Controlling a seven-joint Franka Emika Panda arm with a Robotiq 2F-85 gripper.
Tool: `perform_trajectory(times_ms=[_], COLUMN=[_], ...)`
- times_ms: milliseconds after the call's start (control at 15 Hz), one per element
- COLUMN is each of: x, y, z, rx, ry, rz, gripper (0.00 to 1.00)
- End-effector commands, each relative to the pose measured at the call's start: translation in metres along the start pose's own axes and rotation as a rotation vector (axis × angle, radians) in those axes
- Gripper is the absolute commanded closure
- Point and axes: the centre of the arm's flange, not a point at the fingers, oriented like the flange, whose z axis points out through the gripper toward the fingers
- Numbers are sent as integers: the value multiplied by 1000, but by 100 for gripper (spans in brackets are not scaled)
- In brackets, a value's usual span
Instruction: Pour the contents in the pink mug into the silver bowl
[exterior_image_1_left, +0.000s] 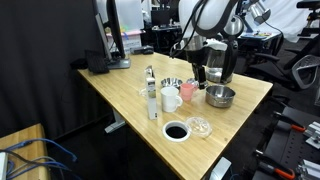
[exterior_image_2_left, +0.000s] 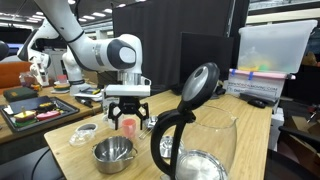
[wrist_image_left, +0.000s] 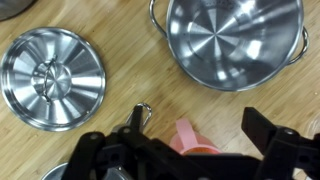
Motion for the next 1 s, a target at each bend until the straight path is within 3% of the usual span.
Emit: perform_trajectory(times_ms=[0, 667, 933], x=[-1, 7, 11], y=[-1, 3, 4], z=[-1, 5, 12], rx=[17, 49, 74], ry=[10, 17, 19], rz=[-35, -108, -127], gripper=[0, 0, 12])
